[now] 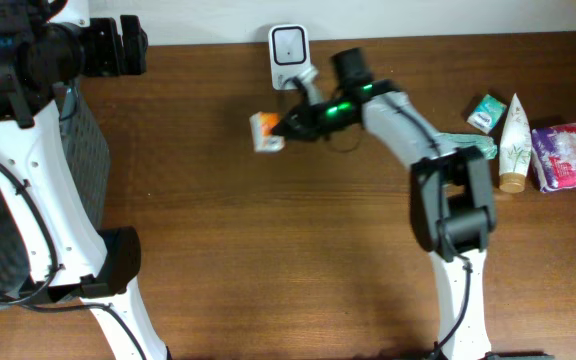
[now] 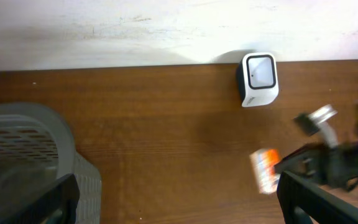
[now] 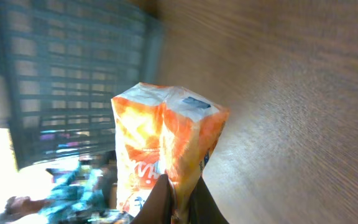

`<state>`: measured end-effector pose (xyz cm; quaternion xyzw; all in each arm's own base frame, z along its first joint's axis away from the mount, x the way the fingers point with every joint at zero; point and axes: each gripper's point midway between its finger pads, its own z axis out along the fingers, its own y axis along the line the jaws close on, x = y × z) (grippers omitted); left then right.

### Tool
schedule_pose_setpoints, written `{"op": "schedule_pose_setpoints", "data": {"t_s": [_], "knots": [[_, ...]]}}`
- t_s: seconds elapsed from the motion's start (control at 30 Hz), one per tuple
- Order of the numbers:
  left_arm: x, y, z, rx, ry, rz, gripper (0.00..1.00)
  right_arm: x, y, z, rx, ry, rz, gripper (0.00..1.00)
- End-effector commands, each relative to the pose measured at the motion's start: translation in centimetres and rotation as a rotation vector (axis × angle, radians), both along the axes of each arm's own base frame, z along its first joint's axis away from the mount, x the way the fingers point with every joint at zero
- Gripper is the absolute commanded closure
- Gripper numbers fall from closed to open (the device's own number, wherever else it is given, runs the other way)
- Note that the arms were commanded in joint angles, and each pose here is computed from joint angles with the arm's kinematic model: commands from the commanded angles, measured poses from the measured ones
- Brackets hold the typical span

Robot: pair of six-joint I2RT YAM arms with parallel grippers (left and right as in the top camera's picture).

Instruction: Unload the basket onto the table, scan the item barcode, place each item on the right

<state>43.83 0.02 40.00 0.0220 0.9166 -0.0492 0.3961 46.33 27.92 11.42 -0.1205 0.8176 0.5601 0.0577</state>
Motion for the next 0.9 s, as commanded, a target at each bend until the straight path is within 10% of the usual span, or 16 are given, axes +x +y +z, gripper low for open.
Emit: {"op": "schedule_pose_setpoints", "data": {"t_s": [0.0, 0.27, 0.43, 0.87], "knots": [[-0.1, -0.1, 0.2, -0.01, -0.003, -0.001, 0.01, -0.2, -2.7, 6.7, 0.236, -0.045, 0.058, 0.96], [-0.1, -0.1, 0.2, -0.01, -0.003, -0.001, 0.01, -0.4, -11.8, -5.9, -0.592, 0.174, -0.25, 0.94], [-0.1, -0.1, 0.2, -0.01, -0.003, -0.001, 0.01, -1.0, -15.7, -4.5, -0.857, 0.144, -0.267, 0.44], [-0.1, -0.1, 0.2, -0.01, -0.003, -0.002, 0.01, -2.3, -9.1, -4.7, -1.403, -0.279, -0.15, 0.52]]}}
